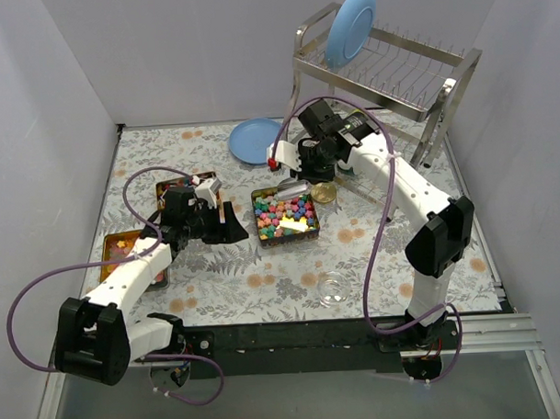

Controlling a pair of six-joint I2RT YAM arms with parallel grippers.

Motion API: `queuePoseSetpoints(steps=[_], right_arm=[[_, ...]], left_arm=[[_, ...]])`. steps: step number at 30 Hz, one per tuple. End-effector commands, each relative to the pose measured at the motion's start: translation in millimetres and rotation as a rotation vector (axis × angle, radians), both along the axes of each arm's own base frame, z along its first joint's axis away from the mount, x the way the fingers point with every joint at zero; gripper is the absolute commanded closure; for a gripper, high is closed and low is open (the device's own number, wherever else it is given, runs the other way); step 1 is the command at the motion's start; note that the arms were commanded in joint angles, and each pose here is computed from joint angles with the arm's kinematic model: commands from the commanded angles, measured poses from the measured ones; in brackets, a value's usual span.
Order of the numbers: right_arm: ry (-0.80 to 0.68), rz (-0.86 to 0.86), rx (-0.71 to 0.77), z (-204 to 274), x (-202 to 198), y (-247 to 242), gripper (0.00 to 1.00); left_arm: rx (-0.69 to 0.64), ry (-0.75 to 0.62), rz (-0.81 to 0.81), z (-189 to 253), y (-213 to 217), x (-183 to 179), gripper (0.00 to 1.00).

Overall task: Pack the candies
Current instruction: Scoop the fake candies from the storage box.

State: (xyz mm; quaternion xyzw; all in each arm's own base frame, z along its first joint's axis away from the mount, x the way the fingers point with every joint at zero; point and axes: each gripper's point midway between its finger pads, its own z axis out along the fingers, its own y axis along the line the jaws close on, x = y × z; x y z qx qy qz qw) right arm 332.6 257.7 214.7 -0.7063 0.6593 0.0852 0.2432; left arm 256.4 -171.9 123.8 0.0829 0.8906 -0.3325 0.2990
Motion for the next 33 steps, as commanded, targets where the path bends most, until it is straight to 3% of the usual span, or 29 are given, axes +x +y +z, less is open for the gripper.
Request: queuePoseSetpoints(steps=[1, 5, 15, 25, 28, 32, 33], right_arm=[[-0.185, -0.011, -0.172, 6.2, 27.8, -10.9, 0.99], [-0.229, 0.018, -0.281, -2.2, 29.9, -5.0, 0.99], [-0.362, 0.083, -0.528, -20.9, 39.3, -4.3, 0.99], [-0.383, 0.161, -0.653, -47.8, 31.8, 4.5, 0.99], [-0.378, 0.192, -0.669, -60.0, 24.8, 10.6, 0.99], [-0.343, 0.225, -0.647, -70.8, 11.0, 27.3, 0.99], [-0.331, 0.223, -0.636, -72.0, 6.7, 31.7, 0.99]], left_arm=[[-0.065, -0.041, 0.015, -4.4, -7.2, 9.2, 0.39], [-0.094, -0.014, 0.031, -17.7, -9.4, 7.0, 0.5], [-0.14, 0.001, 0.0, -38.6, -20.6, -7.6, 0.5], [-0.201, -0.008, -0.055, -41.8, -31.4, -17.6, 0.53], [-0.207, -0.009, -0.074, -45.6, -32.8, -21.3, 0.71], [-0.21, -0.004, -0.069, -52.3, -32.3, -22.7, 0.89], [-0.216, -0.004, -0.067, -51.8, -33.0, -22.1, 0.98]])
